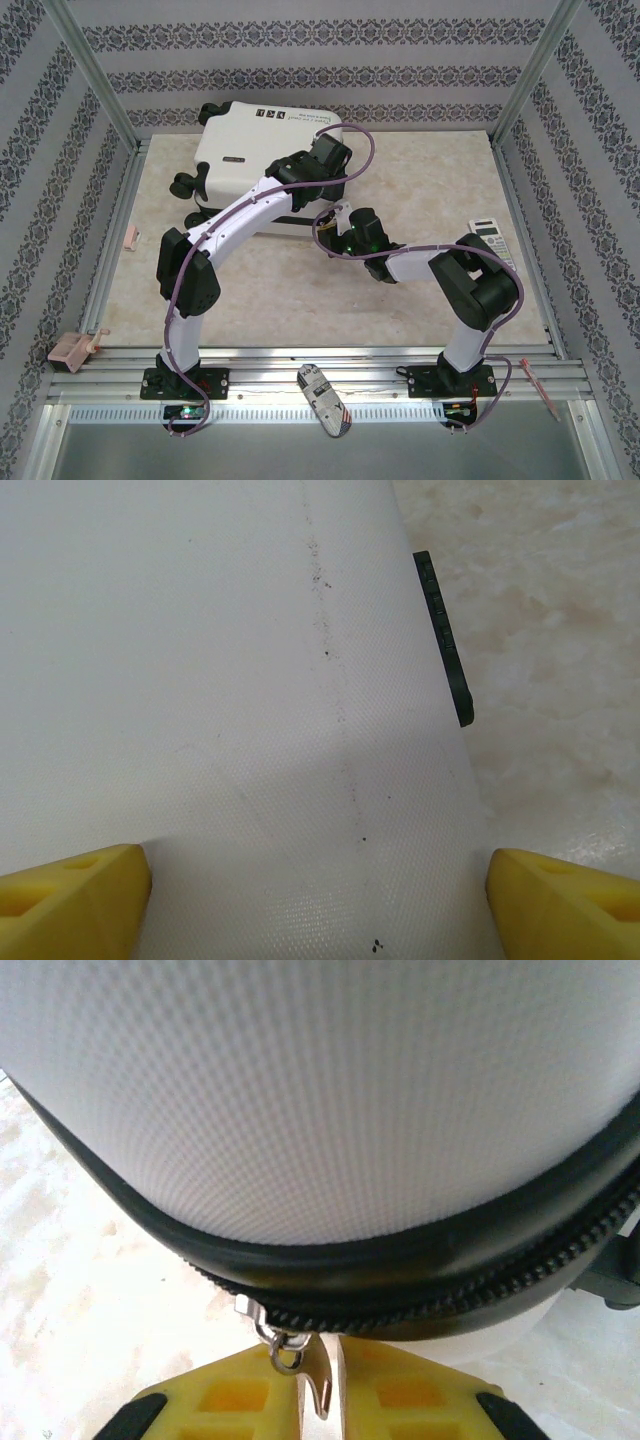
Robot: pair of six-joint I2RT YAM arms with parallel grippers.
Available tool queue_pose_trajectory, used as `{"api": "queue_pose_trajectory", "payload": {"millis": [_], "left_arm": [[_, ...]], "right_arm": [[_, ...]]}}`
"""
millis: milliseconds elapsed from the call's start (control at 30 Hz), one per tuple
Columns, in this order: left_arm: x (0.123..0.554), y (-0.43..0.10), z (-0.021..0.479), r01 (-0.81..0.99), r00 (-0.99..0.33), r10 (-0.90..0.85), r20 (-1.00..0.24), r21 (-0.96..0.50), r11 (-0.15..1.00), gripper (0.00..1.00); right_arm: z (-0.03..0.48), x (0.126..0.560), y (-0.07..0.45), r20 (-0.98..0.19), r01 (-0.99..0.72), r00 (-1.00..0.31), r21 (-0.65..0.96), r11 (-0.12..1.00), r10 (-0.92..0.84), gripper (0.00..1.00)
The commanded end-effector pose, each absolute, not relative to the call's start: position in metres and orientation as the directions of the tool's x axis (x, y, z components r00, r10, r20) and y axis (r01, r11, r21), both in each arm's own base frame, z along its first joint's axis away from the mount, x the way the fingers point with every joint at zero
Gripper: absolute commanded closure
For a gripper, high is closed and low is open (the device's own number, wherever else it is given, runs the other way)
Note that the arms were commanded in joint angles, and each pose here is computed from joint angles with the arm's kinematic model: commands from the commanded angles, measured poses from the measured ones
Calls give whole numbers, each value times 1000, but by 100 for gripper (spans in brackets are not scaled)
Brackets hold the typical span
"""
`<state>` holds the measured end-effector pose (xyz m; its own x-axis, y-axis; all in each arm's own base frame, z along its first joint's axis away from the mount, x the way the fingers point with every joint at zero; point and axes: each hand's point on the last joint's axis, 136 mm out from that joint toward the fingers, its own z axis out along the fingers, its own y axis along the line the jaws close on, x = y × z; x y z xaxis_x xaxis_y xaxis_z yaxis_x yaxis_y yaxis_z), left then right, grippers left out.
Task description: Pack the luggage
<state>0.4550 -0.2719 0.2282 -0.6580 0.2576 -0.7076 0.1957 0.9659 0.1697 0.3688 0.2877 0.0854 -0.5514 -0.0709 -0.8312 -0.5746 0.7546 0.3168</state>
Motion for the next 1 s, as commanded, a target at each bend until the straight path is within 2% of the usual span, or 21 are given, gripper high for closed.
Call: {"api": "queue_pose_trajectory", "payload": {"millis": [0,67,133,433,600,967], "left_arm": [[456,-262,210,166,-696,272,-664,220,961,12],[457,-263,209,167,-699,273,-661,220,961,12],[457,-262,207,164,-703,275,-655,227,960,12],[456,-235,190,113,-727,304,-616,329,938,10],[449,-219,174,122,-754,286,-591,302,945,15],[435,-205,149,177,-785,340,-519,338,924,20]], "right_arm": [[121,378,300,-882,-625,-469,294,723,-47,83],[124,381,301,-885,-626,-464,292,723,-44,88],[126,383,300,-886,-619,-463,293,729,-36,100],[130,382,277,-874,-571,-486,332,750,17,100],[138,390,252,-852,-505,-518,376,777,76,100],[136,411,225,-803,-440,-595,358,823,32,100]]}}
